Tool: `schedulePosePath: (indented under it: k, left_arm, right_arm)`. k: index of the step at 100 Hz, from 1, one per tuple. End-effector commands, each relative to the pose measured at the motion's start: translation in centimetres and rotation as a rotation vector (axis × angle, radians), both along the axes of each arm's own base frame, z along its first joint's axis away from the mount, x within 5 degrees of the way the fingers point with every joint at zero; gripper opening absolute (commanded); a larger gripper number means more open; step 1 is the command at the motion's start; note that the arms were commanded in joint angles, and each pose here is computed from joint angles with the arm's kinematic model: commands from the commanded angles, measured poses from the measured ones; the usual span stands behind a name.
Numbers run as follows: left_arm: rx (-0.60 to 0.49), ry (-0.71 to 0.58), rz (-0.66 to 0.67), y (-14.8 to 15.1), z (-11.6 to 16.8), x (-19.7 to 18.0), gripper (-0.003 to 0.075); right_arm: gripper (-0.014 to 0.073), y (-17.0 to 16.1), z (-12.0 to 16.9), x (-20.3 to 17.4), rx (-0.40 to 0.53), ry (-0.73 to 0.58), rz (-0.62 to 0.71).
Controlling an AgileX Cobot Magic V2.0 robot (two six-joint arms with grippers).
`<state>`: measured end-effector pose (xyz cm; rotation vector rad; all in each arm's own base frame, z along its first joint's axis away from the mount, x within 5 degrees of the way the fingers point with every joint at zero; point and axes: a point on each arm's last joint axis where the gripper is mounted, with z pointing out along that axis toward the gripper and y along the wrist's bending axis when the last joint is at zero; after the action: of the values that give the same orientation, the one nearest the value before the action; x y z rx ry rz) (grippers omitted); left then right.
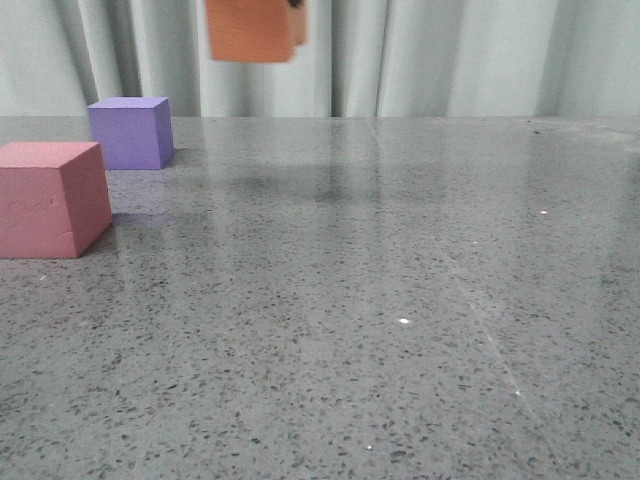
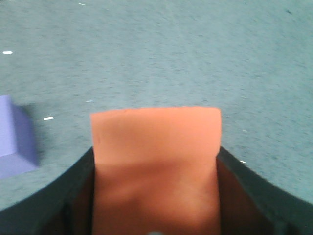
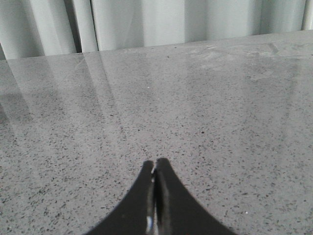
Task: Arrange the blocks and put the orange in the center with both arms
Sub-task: 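Carry the orange cube with the left gripper toward the purple cube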
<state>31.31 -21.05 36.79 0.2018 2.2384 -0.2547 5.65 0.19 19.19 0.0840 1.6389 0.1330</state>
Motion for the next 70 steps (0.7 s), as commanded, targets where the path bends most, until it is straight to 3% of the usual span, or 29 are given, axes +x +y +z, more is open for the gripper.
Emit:
schedulePosePath:
  k: [1, 23, 70]
  left_arm:
    - [-0.050, -0.091, 0.036, 2.5, 2.8, -0.9, 0.0176]
    - [-0.039, -0.057, 0.132, 6.9, 1.0, -1.5, 0.0176]
    - [-0.071, -0.021, 0.211, 10.3, -3.0, -0.7, 0.0176]
  right_arm:
    - [-0.0119, 0.0, 1.3, -0.2, 0.000, -0.117, -0.004]
    - [-0.0119, 0.0, 1.3, -0.2, 0.000, -0.117, -0.004]
    - [-0.0119, 0.0, 1.3, -0.2, 0.000, -0.117, -0.004]
